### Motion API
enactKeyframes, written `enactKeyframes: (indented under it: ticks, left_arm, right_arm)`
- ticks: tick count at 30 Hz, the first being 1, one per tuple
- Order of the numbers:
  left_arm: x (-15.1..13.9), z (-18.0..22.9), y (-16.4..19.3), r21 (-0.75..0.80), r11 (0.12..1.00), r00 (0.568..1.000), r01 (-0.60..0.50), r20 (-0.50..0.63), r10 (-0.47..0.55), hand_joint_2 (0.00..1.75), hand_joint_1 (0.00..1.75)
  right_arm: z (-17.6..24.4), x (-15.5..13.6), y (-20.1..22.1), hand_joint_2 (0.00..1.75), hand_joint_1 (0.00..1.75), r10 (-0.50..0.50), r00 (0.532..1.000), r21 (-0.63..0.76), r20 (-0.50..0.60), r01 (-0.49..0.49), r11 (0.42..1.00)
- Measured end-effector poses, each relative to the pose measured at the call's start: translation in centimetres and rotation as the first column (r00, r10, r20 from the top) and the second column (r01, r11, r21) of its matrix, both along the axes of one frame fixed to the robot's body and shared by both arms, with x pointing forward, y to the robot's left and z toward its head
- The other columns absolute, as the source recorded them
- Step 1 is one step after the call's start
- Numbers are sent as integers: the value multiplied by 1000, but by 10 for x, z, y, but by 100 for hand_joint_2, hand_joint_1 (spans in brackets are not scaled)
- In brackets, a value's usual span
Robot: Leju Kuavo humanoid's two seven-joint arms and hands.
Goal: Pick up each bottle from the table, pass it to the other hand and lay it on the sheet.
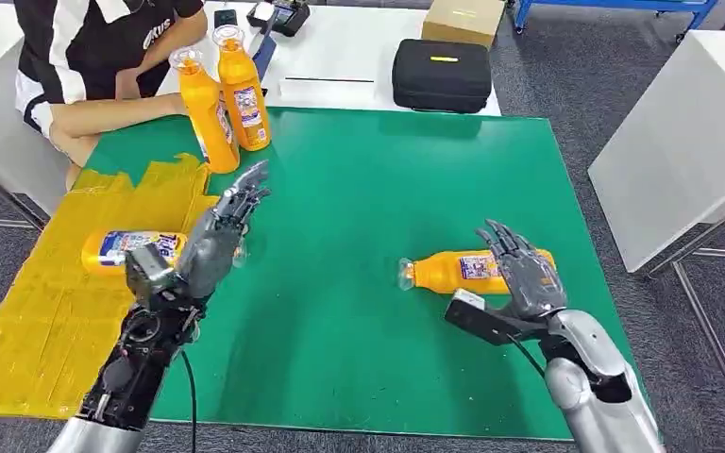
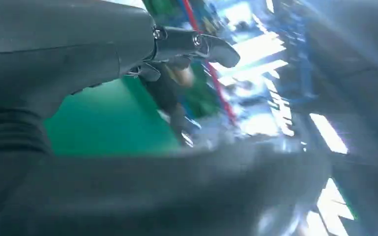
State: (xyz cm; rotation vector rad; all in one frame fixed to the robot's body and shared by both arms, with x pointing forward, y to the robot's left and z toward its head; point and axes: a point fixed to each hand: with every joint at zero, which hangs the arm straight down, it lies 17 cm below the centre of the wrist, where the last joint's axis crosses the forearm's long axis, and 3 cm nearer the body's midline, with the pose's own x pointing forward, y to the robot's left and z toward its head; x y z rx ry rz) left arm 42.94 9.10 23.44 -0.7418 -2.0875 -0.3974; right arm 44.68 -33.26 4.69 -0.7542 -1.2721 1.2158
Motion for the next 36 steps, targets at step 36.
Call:
enactKeyframes:
  ticks: [36]
  left_arm:
    - [-4,6,5,-144,990,993,4,-114,-20,175,0]
  right_arm:
    - [-91,35,-58,175,0,-158,952,-141,-262,124,982]
